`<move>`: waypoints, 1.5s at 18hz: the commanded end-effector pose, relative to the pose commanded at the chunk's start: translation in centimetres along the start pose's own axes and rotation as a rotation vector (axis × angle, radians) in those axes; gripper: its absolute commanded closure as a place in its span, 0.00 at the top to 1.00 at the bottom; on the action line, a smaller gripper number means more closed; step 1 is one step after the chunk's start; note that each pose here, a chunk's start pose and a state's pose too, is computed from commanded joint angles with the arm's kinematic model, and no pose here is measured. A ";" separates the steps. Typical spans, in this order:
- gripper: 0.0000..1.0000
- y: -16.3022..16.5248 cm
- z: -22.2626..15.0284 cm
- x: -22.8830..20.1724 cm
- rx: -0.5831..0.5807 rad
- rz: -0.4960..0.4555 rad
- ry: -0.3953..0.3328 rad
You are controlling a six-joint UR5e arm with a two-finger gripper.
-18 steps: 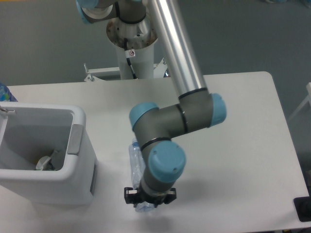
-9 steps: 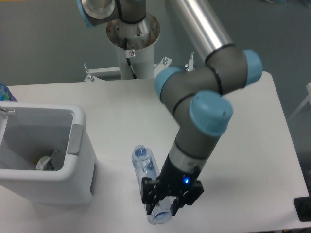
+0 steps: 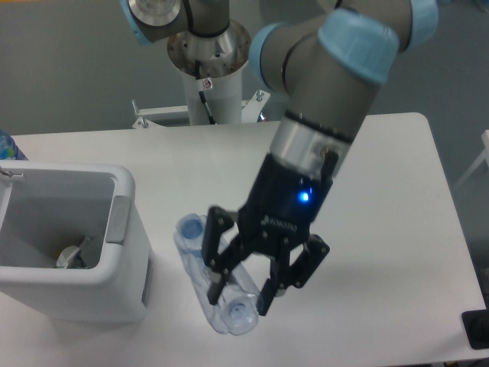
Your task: Place the trash in the trash can
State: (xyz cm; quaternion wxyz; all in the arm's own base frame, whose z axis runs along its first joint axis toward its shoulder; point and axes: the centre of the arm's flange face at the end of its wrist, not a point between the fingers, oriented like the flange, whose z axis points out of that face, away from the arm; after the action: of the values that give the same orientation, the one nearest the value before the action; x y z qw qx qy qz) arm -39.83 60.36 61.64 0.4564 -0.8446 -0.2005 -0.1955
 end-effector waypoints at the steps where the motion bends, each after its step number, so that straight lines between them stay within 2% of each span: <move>1: 0.30 0.0 0.1 0.7 0.000 -0.002 0.018; 4: 0.30 1.0 2.3 3.4 -0.033 -0.032 0.054; 10: 0.30 3.9 7.9 8.7 -0.091 0.016 0.113; 13: 0.30 6.5 10.0 10.2 -0.087 0.085 0.139; 15: 0.35 8.9 10.7 10.7 -0.085 0.172 0.151; 17: 0.39 9.9 11.1 11.8 -0.089 0.219 0.163; 18: 0.46 9.9 11.1 11.9 -0.088 0.232 0.165; 20: 0.98 9.9 11.2 11.8 -0.082 0.287 0.168; 27: 1.00 12.5 10.6 11.9 -0.110 0.309 0.171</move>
State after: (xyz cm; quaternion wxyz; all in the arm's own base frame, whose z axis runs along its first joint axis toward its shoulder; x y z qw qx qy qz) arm -21.76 64.93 53.73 0.4494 -0.8693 -0.0177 -0.2050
